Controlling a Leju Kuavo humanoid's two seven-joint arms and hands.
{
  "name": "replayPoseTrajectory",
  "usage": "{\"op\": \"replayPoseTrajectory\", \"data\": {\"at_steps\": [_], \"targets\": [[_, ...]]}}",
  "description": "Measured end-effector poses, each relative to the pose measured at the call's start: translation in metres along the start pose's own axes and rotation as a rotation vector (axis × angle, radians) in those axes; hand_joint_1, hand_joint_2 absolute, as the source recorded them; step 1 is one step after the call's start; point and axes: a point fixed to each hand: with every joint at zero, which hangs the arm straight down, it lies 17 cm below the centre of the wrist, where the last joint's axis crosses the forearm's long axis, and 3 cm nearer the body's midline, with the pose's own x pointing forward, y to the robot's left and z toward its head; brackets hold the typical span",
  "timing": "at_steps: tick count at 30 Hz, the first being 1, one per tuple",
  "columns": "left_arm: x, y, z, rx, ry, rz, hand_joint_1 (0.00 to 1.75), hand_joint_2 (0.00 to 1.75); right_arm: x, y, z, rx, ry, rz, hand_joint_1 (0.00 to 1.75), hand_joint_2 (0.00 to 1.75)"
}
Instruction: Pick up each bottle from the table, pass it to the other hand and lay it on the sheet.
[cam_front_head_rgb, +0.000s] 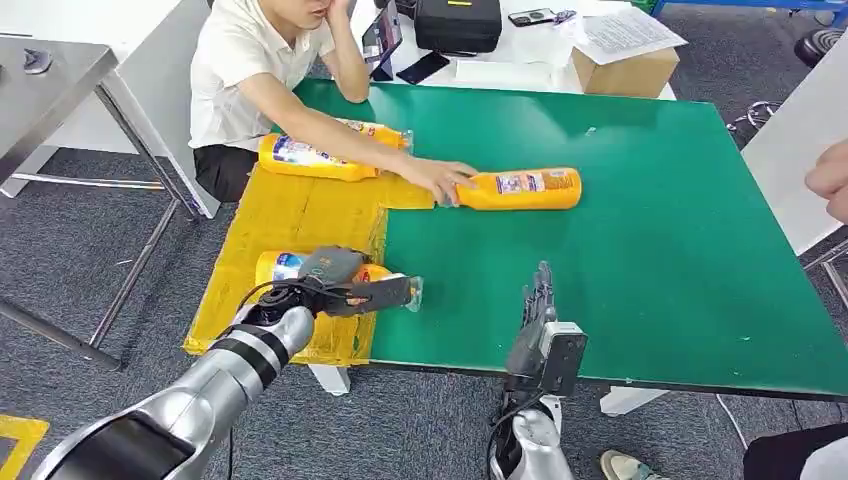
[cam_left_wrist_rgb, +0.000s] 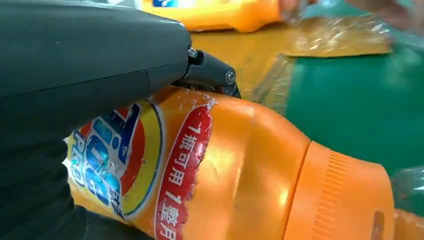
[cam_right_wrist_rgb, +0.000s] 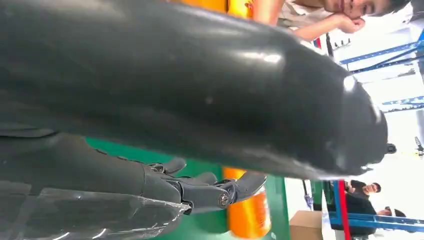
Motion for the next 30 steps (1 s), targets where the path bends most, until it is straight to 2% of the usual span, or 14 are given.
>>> {"op": "replayPoseTrajectory", "data": {"at_steps": [1,2,10,18,25,28,30], "targets": [[-0.003,0.002,-0.001,-0.003,0.016,-0.004,0.1,1.75,0.0,0.0,0.0,-0.001,0.001,-0.001,0.0,0.0],[-0.005,0.003,-0.002,-0.006,0.028,-0.007,0.0,1.75,-0.001,0.0,0.0,-0.001,0.002,-0.001,0.0,0.0],[-0.007,-0.01,-0.002,-0.091,0.061,-0.006,0.0,1.75,-0.007,-0.002,0.002,-0.005,0.021,-0.002,0.0,0.0],[-0.005,-0.013,-0.003,-0.109,0.065,-0.003,0.0,1.75,-0.01,-0.003,0.003,-0.01,0.03,-0.001,0.0,0.0],[0.019,-0.021,-0.001,-0.168,-0.023,0.101,0.0,1.75,-0.011,-0.006,0.002,-0.016,0.031,0.001,0.0,0.0],[0.025,-0.018,-0.001,-0.157,-0.051,0.141,0.0,1.75,-0.012,-0.007,0.003,-0.017,0.032,0.003,0.0,0.0],[0.036,-0.013,-0.001,-0.128,-0.102,0.178,0.0,1.75,-0.011,-0.008,0.004,-0.019,0.03,0.01,0.0,0.0]]}}
